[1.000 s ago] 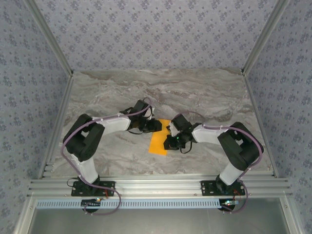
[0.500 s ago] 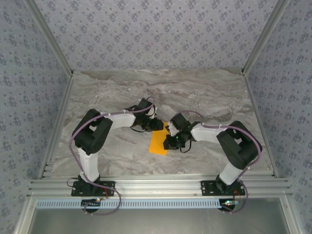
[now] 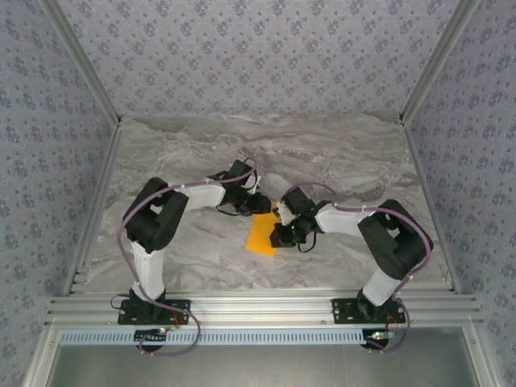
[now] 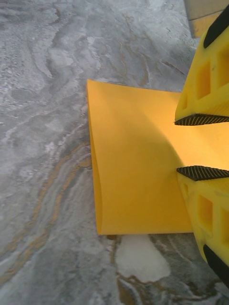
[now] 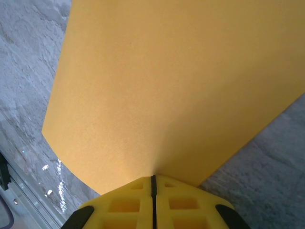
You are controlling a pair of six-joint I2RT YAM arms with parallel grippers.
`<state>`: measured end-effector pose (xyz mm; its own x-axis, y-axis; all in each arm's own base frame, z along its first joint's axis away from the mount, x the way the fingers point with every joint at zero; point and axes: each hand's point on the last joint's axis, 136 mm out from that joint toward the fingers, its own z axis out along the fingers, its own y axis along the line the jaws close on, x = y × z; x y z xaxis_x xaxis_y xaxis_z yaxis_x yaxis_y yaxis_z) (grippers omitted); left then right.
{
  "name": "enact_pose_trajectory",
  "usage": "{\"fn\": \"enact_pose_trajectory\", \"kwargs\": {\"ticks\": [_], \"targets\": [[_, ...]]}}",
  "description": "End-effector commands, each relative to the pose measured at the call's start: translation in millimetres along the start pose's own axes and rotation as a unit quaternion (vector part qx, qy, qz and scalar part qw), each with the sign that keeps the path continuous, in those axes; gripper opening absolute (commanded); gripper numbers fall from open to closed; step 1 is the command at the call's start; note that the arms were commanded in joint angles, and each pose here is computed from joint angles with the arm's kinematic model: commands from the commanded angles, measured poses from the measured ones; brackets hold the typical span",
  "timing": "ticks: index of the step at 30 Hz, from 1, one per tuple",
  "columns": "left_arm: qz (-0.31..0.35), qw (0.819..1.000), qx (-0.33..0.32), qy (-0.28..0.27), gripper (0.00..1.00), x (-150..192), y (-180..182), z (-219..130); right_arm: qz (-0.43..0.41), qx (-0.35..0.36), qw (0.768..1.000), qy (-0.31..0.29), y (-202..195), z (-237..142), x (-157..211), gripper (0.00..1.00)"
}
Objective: Fold a paper plane with a square sheet of paper (fold left side to right side)
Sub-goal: First fold the square sheet of paper in half at the center of the table.
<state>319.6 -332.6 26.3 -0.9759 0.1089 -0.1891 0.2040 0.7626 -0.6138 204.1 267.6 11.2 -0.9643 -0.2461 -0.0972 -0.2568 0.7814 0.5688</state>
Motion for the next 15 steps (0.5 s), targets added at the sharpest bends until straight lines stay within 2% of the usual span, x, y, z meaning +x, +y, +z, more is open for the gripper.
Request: {"fn": "enact_pose_trajectory", "kwargs": {"ticks": [1, 15], "targets": [[0.004, 0.997, -0.051, -0.056, 0.32, -41, 33, 1, 0.047, 0.136, 0.986, 0.087, -72, 13, 58, 0.09], [-0.014, 0.995, -0.06, -0.074, 0.32, -90, 48, 3, 0.044, 0.128, 0.987, 0.086, -71, 8, 60, 0.09]]}}
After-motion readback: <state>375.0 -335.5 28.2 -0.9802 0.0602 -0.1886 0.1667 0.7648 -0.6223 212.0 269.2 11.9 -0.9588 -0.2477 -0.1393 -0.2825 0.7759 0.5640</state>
